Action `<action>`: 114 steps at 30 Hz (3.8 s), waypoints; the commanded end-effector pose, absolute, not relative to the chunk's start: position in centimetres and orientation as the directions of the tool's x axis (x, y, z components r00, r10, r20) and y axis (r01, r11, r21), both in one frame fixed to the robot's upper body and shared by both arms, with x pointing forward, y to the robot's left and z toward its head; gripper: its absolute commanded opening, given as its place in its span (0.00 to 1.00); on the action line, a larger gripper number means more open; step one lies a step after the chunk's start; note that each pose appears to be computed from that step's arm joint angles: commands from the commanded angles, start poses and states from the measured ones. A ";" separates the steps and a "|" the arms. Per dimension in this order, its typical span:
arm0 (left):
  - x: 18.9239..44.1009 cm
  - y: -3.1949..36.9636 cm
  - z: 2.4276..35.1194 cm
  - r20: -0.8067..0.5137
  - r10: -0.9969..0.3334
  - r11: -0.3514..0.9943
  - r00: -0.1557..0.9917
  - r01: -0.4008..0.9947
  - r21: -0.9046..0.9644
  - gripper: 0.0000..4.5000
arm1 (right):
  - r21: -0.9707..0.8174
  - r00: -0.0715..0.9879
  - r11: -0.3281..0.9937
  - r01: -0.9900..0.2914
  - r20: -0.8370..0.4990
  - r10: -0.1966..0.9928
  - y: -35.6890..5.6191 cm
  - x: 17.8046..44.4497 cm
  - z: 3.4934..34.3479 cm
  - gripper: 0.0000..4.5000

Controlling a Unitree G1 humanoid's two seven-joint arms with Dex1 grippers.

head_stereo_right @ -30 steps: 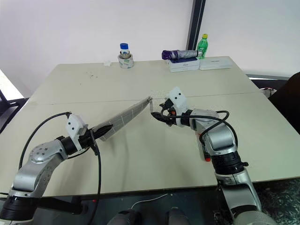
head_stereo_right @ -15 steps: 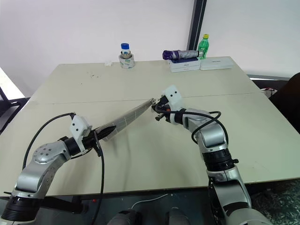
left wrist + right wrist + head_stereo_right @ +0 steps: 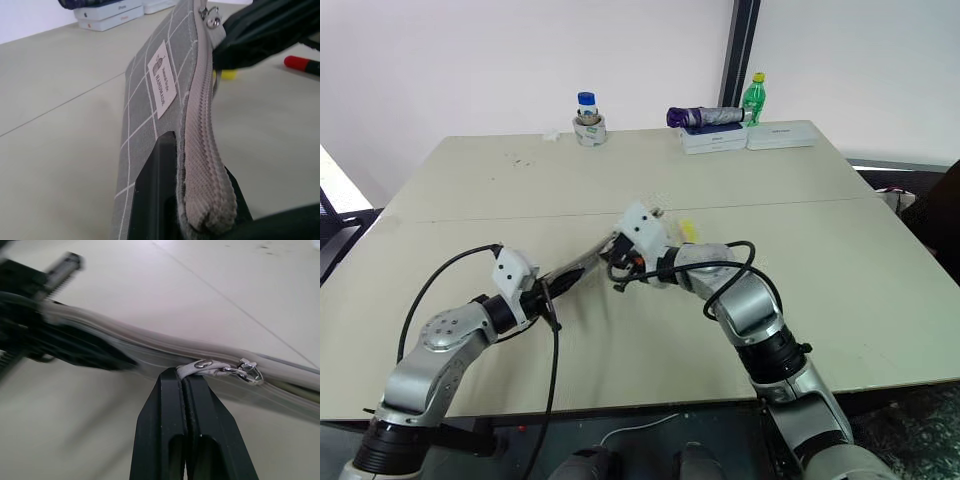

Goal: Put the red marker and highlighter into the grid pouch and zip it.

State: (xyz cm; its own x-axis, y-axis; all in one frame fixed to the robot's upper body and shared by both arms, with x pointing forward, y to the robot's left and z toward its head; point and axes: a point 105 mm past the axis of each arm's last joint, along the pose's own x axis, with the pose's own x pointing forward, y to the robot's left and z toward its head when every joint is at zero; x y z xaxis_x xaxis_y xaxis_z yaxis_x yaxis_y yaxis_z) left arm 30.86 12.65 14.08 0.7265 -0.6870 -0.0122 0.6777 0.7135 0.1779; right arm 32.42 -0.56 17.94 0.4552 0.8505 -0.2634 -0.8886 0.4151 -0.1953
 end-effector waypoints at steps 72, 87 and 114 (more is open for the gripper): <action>33.6 15.1 15.6 0.058 -0.543 0.748 0.838 0.451 0.487 0.00 | -0.239 0.666 0.622 -0.745 -0.234 0.708 -10.5 34.4 21.1 0.20; 33.0 14.6 15.7 0.061 -0.571 0.721 0.819 0.465 0.513 0.00 | -0.219 0.634 0.595 -0.773 -0.296 0.714 -9.3 34.5 19.7 0.20; 30.7 12.6 14.2 -0.136 -0.775 0.343 0.617 0.591 0.730 0.00 | -0.439 0.441 0.233 -0.868 -0.462 0.770 -6.2 32.2 18.5 0.20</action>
State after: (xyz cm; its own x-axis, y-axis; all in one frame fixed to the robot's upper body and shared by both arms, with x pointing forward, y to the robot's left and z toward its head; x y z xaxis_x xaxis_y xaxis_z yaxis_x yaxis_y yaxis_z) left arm 31.23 13.45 13.42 0.6625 -0.7358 -0.1406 0.5937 0.4012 0.6975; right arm 32.87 -7.82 16.57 0.4668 0.7231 -0.5092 -0.8762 0.3000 -0.3772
